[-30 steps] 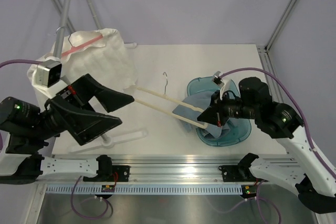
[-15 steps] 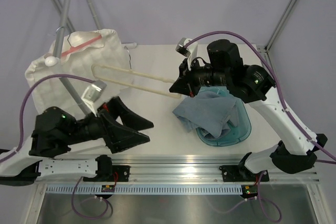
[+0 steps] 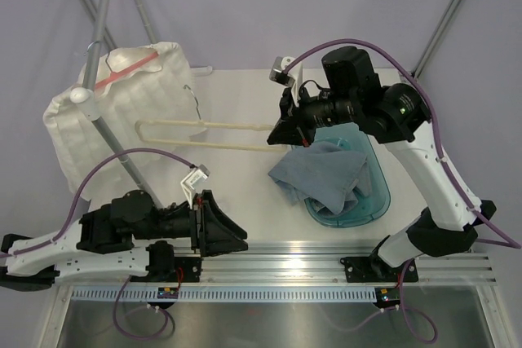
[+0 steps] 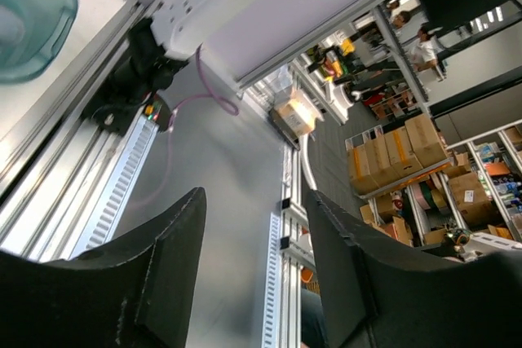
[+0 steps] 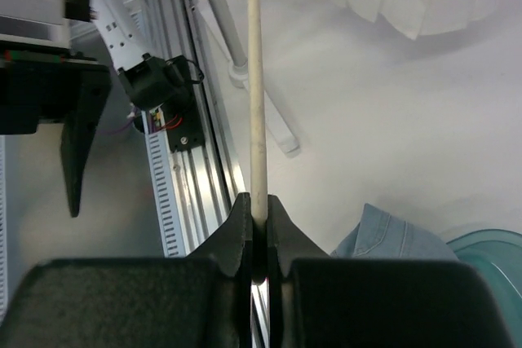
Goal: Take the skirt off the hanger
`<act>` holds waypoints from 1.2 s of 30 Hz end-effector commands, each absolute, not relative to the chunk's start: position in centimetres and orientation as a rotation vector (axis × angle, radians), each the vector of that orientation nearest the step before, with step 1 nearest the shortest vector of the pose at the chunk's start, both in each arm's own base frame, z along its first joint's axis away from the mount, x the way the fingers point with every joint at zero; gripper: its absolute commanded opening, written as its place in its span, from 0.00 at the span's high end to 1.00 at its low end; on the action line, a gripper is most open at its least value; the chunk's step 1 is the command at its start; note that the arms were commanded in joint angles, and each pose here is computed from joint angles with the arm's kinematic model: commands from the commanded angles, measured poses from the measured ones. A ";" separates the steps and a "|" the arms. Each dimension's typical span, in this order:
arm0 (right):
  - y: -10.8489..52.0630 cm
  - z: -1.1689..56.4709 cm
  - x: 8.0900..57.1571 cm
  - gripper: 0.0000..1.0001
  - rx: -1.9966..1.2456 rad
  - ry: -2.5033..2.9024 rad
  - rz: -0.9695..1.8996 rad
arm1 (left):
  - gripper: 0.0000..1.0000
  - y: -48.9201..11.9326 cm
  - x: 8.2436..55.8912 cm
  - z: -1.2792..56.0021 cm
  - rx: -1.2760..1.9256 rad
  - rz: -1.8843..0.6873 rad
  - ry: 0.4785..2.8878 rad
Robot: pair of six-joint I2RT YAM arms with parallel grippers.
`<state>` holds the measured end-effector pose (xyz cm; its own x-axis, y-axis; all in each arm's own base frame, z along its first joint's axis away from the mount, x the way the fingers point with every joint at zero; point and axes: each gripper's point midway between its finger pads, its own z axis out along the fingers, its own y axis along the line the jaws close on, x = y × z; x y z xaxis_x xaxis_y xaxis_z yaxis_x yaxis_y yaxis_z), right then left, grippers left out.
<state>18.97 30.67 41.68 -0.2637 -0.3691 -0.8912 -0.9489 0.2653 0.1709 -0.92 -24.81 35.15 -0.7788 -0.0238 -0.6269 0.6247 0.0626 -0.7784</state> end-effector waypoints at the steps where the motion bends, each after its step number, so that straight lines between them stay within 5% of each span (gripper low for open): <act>1: 30.6 41.6 16.8 1.00 -1.373 1.722 1.047 | 0.46 -24.7 -1.0 32.5 0.588 -1.725 1.954; 7: 31.1 42.4 16.1 1.00 -1.451 1.639 1.121 | 0.49 -25.5 -0.7 28.0 0.622 -1.607 2.089; 14: 33.4 43.0 18.5 1.00 -1.486 1.567 1.108 | 0.68 -25.3 1.2 23.4 0.510 -1.369 2.227; 36: 42.0 46.8 21.8 1.00 -1.519 1.105 1.404 | 0.66 -28.1 1.8 16.5 0.500 -1.218 2.352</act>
